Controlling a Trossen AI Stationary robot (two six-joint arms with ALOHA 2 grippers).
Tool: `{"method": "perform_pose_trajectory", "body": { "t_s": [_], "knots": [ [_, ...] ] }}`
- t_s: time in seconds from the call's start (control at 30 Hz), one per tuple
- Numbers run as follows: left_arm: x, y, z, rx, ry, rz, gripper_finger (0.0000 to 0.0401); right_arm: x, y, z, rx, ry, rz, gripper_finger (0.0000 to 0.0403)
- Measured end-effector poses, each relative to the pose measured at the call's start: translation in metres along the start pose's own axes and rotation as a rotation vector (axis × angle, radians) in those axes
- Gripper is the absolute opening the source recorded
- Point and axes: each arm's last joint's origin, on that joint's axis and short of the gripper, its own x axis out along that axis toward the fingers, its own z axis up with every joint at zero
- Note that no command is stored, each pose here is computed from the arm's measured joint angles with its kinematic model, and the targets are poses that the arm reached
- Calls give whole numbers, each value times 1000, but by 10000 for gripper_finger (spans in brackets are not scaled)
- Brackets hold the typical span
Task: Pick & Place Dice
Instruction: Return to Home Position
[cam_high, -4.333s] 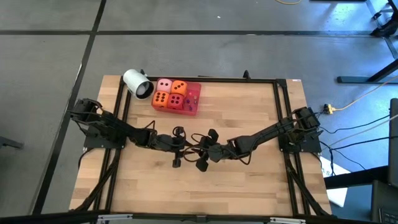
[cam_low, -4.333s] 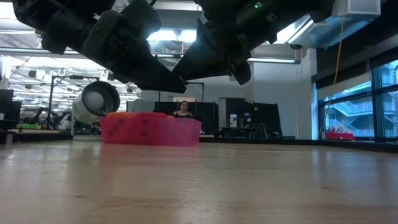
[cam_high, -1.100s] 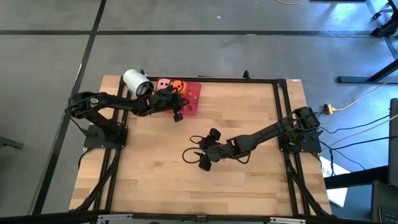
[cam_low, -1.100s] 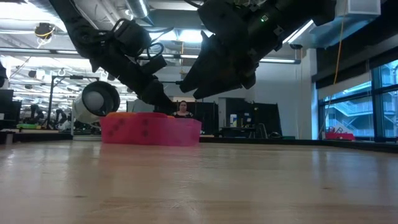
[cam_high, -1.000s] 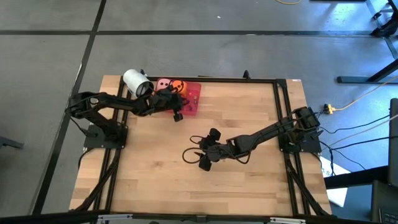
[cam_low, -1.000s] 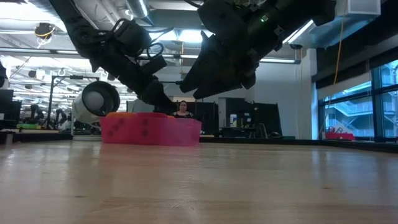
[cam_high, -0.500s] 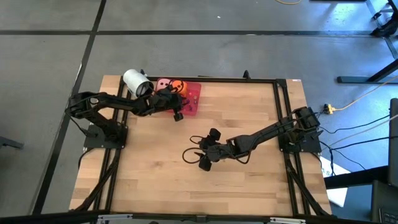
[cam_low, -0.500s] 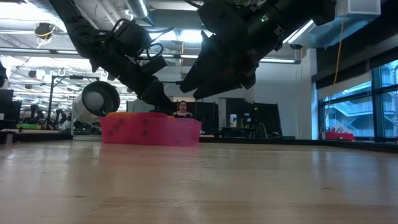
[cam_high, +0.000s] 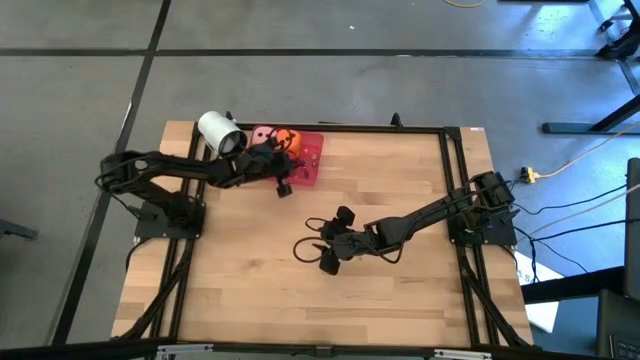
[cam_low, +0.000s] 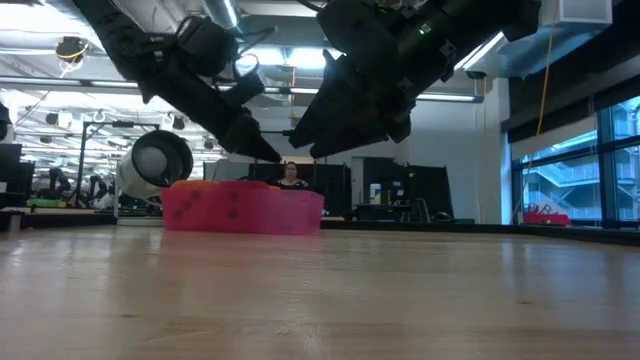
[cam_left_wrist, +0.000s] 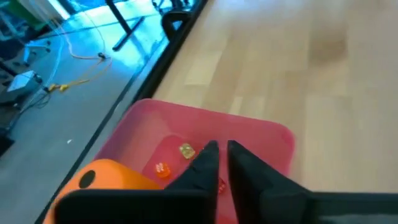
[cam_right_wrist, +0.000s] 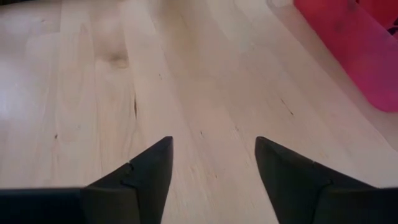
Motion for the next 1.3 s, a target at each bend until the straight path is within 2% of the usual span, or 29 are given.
{"method": "perform_pose_trajectory", "body": {
  "t_s": [0.07, 0.23, 0.37, 0.43, 0.6, 0.7, 0.87, 1.07, 1.3],
  "knots": [
    [-7, -1, 3, -8, 8, -12, 9, 0, 0, 1, 12, -11, -10, 211],
    [-23, -3, 11, -28, 5, 9, 1, 0, -2, 2, 44, -44, -73, 133],
    [-35, -5, 13, -33, 24, -11, 1, 0, -3, 3, -20, -56, -104, 41],
    [-43, -5, 13, -54, 45, -22, 1, -2, -4, 4, -59, -55, -105, 11],
    [-62, -3, 12, -92, 95, -34, 1, -32, -9, 29, -78, -129, -99, 7],
    [-74, 0, 14, -106, 78, -30, 2, -66, -18, 48, -117, -169, -99, 5],
    [-99, 7, 22, -110, 0, -22, 2, -133, -42, 67, -146, -210, -176, 3],
    [-130, 13, 23, -112, -48, -15, 2, -187, -66, 68, -184, -183, -150, 3],
    [-160, 19, 19, -121, -98, -9, 2, -208, -77, 58, -293, -100, -110, 3]
  ]
}}
